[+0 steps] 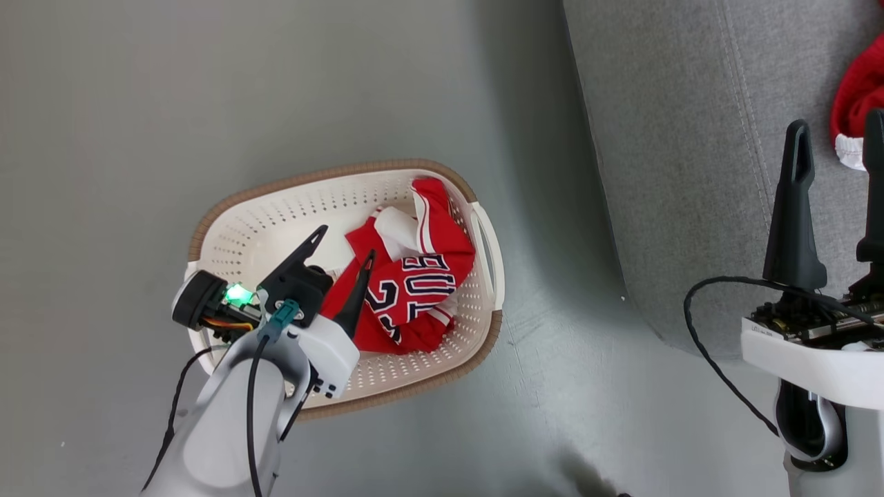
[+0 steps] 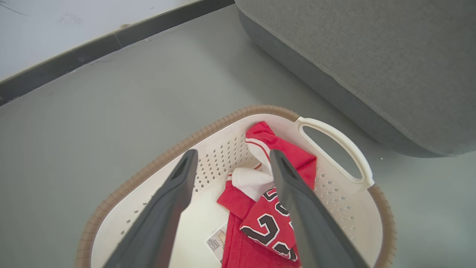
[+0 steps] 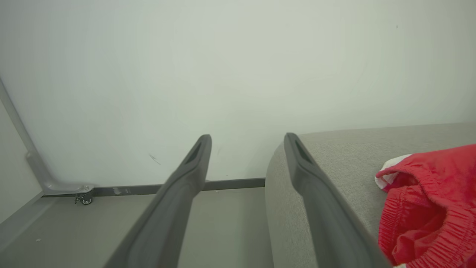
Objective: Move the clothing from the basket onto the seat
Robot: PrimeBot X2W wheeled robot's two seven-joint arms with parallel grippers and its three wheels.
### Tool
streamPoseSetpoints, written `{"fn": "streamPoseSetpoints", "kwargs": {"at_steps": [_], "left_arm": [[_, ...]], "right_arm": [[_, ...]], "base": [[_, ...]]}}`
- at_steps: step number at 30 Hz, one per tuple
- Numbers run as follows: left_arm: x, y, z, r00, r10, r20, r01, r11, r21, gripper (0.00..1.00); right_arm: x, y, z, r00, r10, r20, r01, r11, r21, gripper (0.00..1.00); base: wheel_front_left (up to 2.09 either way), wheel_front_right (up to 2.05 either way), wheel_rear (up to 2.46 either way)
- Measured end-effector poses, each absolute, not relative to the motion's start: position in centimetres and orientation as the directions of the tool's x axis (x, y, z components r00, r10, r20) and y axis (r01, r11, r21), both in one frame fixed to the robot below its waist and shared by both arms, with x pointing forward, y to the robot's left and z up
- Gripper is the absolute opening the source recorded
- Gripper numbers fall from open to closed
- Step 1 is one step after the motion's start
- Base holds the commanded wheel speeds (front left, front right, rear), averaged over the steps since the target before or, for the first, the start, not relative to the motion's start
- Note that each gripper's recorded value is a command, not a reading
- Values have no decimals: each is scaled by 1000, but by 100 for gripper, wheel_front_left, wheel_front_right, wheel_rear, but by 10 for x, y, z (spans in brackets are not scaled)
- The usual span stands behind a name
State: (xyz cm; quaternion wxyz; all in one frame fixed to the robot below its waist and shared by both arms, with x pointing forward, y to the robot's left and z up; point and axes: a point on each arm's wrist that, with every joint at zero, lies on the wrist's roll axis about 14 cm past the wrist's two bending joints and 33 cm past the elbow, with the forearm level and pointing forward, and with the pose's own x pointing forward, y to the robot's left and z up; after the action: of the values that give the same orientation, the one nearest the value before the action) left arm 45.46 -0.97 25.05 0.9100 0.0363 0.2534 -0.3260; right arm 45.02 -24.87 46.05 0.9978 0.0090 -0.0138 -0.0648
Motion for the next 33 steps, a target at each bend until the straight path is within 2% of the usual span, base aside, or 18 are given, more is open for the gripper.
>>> {"fn": "streamPoseSetpoints", "kwargs": {"at_steps": [14,33], "left_arm": [[452,-28,201,576,-600,-556,628,759,-169,100],[442,-61,160,485,-647,-589,649,717,-254,100]], "right_arm": [[473,-257,444,990,-138,20,138,990,-1,100],[483,-275,424,984,-176,-8,175,984,-17,100]], "base": [[0,0,0],[0,0,0]]}}
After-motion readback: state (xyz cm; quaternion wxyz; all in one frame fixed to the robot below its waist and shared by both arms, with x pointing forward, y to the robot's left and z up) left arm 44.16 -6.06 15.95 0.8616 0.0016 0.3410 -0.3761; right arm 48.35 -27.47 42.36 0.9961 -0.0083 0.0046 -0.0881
